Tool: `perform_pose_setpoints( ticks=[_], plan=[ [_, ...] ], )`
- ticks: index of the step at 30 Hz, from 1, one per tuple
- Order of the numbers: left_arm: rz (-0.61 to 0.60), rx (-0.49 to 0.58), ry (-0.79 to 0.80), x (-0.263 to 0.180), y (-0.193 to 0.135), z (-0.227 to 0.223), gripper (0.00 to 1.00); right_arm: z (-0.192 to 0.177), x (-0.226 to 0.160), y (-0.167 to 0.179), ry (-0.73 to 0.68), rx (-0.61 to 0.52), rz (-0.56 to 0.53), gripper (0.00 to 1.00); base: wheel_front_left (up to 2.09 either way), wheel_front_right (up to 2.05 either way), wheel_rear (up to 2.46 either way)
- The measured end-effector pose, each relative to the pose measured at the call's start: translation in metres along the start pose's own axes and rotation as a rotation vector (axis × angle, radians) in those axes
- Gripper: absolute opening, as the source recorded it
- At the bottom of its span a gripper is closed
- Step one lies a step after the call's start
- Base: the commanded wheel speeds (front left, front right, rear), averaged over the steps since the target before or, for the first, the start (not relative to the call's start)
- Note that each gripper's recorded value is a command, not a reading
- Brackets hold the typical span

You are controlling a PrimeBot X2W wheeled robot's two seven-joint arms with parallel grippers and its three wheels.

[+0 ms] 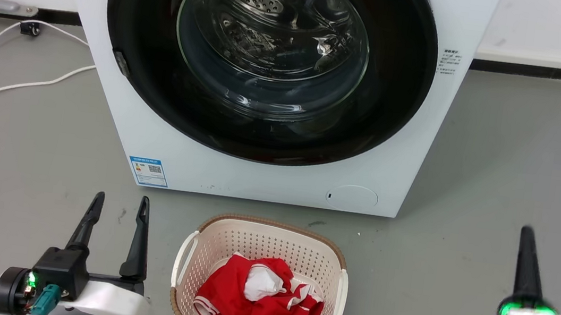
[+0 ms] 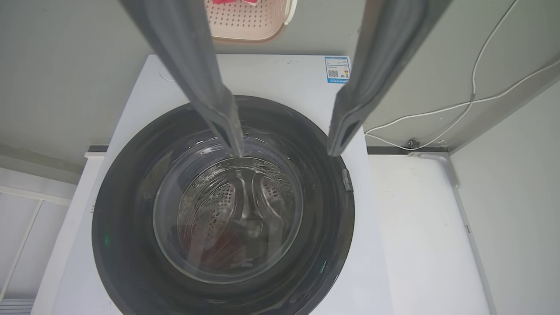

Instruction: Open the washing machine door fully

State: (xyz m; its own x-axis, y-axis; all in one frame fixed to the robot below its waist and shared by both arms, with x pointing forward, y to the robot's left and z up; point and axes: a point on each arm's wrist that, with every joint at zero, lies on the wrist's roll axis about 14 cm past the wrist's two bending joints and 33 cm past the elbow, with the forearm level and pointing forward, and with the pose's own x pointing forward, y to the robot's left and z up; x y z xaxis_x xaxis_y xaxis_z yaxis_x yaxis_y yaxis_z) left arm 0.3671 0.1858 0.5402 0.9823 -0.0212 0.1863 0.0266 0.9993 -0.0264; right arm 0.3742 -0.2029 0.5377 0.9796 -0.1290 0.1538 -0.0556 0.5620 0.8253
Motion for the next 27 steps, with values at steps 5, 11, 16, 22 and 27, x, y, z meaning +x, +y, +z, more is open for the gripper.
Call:
perform_pose_setpoints(
  ticks=[5, 11, 16, 22, 27],
  plan=[
    [0.001, -0.009, 0.004, 0.007, 0.001, -0.003, 1.0, 0.013, 0.029, -0.002, -0.097, 0.443, -0.053, 0.0, 0.0, 0.0, 0.0],
    [-0.034, -0.007, 0.0, 0.035, -0.004, -0.009, 1.0, 0.025, 0.104, 0.016, -0.092, 0.666, -0.003, 0.0, 0.0, 0.0, 0.0],
    [-0.06, -0.003, 0.003, 0.055, -0.009, -0.017, 1.0, 0.031, 0.163, 0.029, -0.033, 0.595, 0.03, 0.0, 0.0, 0.0, 0.0],
    [-0.068, -0.004, 0.011, 0.076, -0.009, -0.029, 1.0, 0.006, 0.222, 0.038, 0.126, 0.447, 0.027, 0.0, 0.0, 0.0, 0.0],
    [-0.063, 0.002, 0.029, 0.085, -0.004, -0.041, 1.0, -0.029, 0.254, 0.047, 0.295, 0.337, 0.018, 0.0, 0.0, 0.0, 0.0]
  ],
)
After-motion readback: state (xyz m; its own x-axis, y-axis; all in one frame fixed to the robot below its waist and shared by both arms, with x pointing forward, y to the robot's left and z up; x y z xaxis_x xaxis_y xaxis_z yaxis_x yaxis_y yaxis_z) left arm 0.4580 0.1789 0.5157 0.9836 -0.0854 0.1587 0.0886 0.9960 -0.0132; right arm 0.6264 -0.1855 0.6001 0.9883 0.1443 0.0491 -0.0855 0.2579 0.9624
